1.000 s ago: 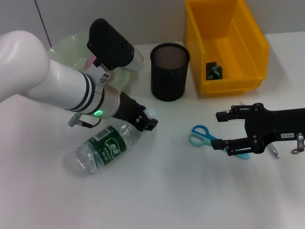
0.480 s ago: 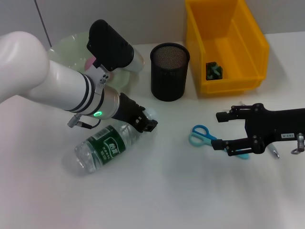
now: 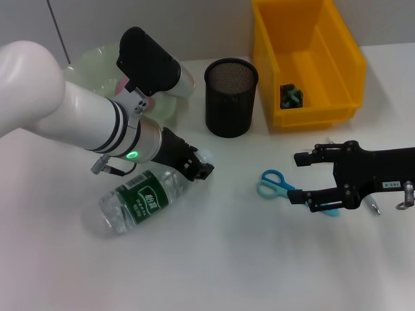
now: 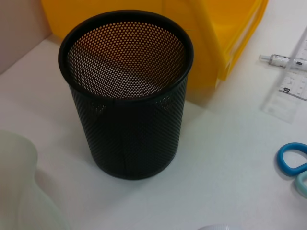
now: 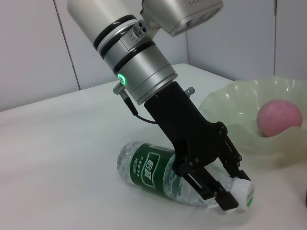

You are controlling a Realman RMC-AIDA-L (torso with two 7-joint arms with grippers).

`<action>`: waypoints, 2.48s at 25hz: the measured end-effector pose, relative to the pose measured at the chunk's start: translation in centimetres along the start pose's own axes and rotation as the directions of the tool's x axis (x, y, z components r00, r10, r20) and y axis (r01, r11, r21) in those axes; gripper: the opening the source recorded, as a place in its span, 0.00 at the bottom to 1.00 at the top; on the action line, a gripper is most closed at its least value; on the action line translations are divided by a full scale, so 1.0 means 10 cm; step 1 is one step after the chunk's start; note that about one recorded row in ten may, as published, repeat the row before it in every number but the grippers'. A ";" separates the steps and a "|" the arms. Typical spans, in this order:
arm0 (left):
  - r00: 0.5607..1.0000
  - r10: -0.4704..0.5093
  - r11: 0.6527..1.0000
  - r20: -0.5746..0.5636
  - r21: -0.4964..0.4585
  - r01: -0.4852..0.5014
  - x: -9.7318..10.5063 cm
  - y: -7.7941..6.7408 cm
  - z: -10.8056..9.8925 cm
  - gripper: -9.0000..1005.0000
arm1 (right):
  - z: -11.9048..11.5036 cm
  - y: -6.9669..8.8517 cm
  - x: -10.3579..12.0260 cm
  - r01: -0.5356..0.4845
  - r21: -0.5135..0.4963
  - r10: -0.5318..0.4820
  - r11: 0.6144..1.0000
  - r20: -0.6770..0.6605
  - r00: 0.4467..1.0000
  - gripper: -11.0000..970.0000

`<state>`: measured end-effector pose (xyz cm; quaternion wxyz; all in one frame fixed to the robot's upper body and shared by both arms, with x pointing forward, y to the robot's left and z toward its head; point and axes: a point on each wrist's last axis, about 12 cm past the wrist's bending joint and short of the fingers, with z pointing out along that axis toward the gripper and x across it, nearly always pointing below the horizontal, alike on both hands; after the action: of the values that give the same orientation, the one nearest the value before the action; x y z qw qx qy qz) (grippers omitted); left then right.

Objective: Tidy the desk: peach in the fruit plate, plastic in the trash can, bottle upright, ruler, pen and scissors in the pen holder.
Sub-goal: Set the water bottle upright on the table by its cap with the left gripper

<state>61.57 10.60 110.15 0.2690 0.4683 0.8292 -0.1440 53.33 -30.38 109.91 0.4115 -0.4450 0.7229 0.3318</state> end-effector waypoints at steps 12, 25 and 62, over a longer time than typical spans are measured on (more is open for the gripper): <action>0.997 -0.041 0.999 0.059 0.017 0.040 -0.03 0.09 -0.18 0.45 | -0.01 0.01 0.03 -0.007 0.006 0.007 1.000 -0.002 1.000 0.82; 0.987 -0.090 0.994 0.131 0.070 0.081 -0.06 0.25 -0.51 0.45 | -0.02 0.00 0.02 -0.005 0.011 0.005 1.000 0.000 1.000 0.82; 0.957 -0.178 0.969 0.230 0.209 0.130 0.05 0.45 -1.10 0.45 | -0.02 -0.02 -0.01 -0.005 0.013 0.005 1.000 0.003 1.000 0.82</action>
<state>61.79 18.70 118.81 0.3119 0.4041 0.8055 -0.3009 53.49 -30.57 110.07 0.4146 -0.4401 0.7255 0.3287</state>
